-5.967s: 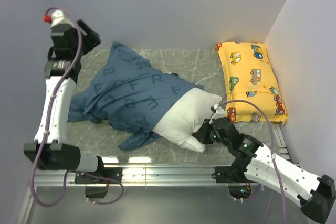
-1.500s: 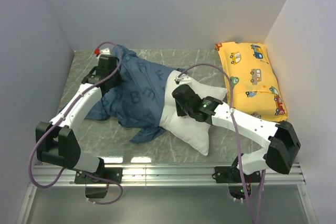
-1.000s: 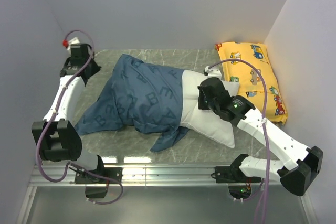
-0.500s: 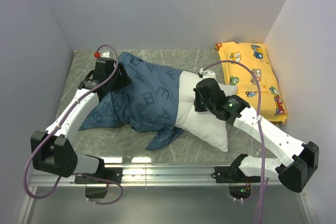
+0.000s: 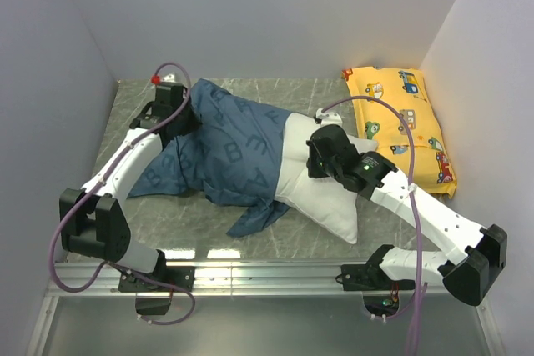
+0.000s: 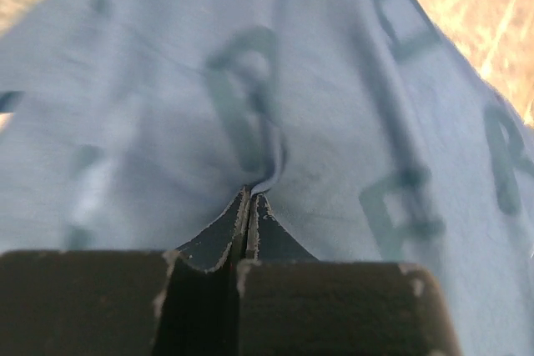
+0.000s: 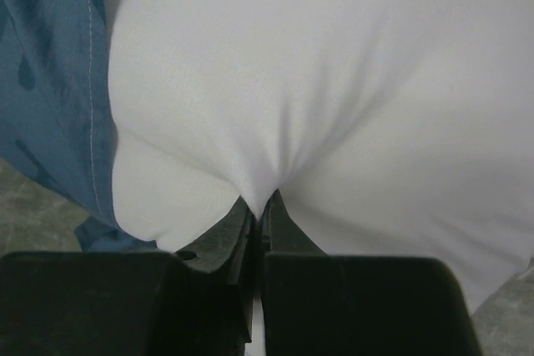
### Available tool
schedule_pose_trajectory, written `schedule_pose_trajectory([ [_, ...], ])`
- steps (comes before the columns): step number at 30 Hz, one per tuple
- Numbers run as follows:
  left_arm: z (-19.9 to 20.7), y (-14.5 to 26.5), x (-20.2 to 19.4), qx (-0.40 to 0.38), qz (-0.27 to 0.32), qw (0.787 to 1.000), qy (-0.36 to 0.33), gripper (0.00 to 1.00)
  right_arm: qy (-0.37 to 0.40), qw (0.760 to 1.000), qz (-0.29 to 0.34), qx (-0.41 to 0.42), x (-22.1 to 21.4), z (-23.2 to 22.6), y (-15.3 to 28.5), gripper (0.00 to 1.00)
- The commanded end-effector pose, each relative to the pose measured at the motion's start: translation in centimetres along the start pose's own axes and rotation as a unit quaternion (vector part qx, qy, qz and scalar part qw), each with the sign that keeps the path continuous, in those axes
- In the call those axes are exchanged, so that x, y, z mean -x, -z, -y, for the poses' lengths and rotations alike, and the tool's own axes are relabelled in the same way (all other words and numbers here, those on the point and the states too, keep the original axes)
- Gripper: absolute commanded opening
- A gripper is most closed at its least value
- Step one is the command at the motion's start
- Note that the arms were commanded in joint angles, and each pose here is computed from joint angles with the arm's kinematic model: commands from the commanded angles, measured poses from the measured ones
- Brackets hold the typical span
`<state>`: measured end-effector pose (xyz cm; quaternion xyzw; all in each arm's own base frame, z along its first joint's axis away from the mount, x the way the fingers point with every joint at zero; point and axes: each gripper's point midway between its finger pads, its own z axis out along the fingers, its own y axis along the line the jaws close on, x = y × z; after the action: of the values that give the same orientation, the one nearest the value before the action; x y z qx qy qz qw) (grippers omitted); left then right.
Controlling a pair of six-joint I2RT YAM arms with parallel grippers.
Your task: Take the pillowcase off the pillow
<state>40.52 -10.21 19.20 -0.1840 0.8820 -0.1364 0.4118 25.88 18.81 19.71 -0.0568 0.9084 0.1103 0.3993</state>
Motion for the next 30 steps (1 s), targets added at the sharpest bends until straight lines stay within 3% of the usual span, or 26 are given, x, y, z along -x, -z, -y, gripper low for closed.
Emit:
schedule_pose_trajectory([
  [1,-4.2,1.1,8.0,0.054,0.097,0.993,0.044,0.0,-0.014,0.999,0.05,0.006,2.9,0.0,2.4,0.0],
  [7,-11.4,2.9,16.7,0.136,0.187,0.967,0.11,0.0,-0.025,0.997,0.07,-0.013,3.5,1.7,4.1,0.0],
  [12,-14.5,1.9,19.2,0.176,0.207,0.951,0.145,0.0,-0.044,0.995,0.085,-0.027,3.8,3.5,5.3,0.0],
  [17,-10.5,-2.2,16.4,0.116,0.139,0.978,0.108,0.0,-0.044,0.996,0.069,0.031,3.1,0.9,4.5,0.0],
  [22,-6.2,-3.7,13.1,0.08,0.104,0.99,0.057,0.0,0.018,0.998,0.041,0.042,1.5,-2.7,3.3,0.0],
  [25,-4.7,-4.0,12.6,0.073,0.097,0.992,0.043,0.0,0.061,0.995,0.054,0.05,1.8,-4.4,4.2,0.28],
  [26,-4.6,-4.2,12.5,0.071,0.095,0.992,0.042,0.0,0.08,0.993,0.067,0.046,2.1,-4.5,4.6,0.52],
  [30,-3.9,-4.4,12.3,0.068,0.091,0.993,0.033,0.0,0.153,0.982,0.096,0.06,2.1,-7.6,6.2,0.75],
])
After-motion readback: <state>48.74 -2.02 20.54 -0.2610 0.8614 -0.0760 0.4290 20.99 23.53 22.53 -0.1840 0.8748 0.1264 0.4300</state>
